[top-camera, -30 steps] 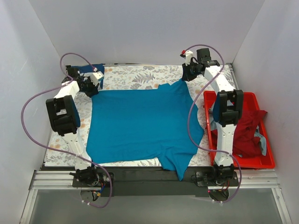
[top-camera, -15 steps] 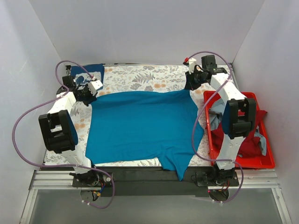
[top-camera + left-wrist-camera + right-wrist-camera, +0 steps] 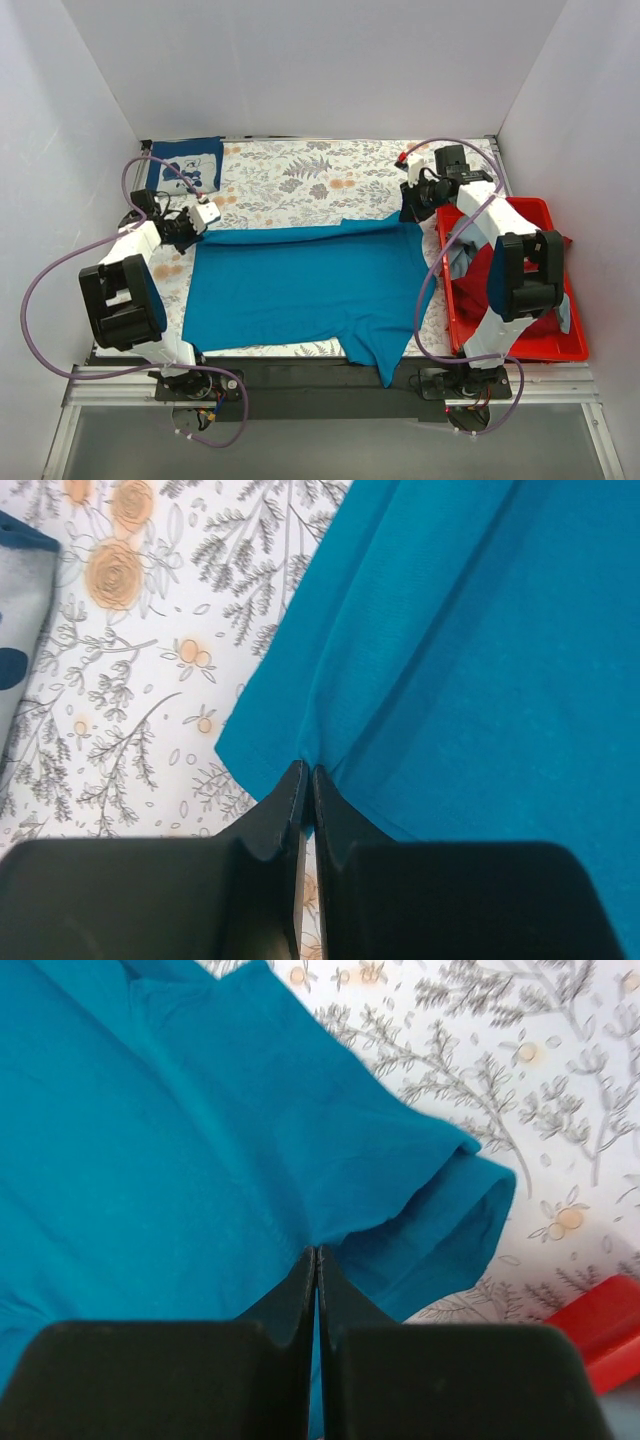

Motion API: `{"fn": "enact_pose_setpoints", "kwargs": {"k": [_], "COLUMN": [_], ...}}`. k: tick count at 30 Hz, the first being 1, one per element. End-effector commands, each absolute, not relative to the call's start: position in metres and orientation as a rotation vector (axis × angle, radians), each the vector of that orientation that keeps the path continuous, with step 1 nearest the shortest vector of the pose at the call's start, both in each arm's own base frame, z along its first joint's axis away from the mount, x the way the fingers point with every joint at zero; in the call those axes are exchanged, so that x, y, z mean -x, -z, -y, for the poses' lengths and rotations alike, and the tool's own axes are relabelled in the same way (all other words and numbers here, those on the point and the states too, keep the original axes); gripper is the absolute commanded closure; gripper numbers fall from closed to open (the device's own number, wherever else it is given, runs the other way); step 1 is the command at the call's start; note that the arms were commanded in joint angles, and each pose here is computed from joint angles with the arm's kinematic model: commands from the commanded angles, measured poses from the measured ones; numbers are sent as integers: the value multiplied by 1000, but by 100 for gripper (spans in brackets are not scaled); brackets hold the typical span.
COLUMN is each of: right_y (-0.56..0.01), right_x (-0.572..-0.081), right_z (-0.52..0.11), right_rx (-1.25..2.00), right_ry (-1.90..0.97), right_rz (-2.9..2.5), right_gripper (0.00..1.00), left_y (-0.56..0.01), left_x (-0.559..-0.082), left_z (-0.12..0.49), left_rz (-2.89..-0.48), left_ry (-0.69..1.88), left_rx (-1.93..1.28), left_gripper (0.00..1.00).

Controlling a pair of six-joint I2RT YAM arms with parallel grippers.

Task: Fold and stack the t-shirts
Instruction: Fold the tshirt

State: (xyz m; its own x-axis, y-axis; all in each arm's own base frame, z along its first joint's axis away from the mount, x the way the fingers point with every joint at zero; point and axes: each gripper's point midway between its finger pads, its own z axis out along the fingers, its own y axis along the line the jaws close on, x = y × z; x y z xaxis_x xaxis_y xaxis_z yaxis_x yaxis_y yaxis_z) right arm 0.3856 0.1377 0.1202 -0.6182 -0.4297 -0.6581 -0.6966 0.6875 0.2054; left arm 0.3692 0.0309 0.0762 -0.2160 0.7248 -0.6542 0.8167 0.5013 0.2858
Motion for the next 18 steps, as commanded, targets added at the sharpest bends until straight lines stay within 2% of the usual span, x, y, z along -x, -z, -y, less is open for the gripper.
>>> {"fn": "enact_pose_setpoints", "kwargs": {"k": [1,10,18], "right_y": [-117,-66,-70], "right_x": [-374,-354,-361], "right_z": [-138,-127,-128], "right_rx": [882,909,888], "right_ry": [-615,-574,-565], "right_rz": [-2308,-2411,-2404], "right_gripper": [99,99,99], "left_y": [-87,-59,-49], "left_x": [-367,-344,-339], "left_z": [-36,-31,-33], "left_rz": [-1919,-1948,-1992], "left_ry": [58,105,117], "left_rx": [-1331,-1378,-1370], "left_gripper": [100,100,100]}}
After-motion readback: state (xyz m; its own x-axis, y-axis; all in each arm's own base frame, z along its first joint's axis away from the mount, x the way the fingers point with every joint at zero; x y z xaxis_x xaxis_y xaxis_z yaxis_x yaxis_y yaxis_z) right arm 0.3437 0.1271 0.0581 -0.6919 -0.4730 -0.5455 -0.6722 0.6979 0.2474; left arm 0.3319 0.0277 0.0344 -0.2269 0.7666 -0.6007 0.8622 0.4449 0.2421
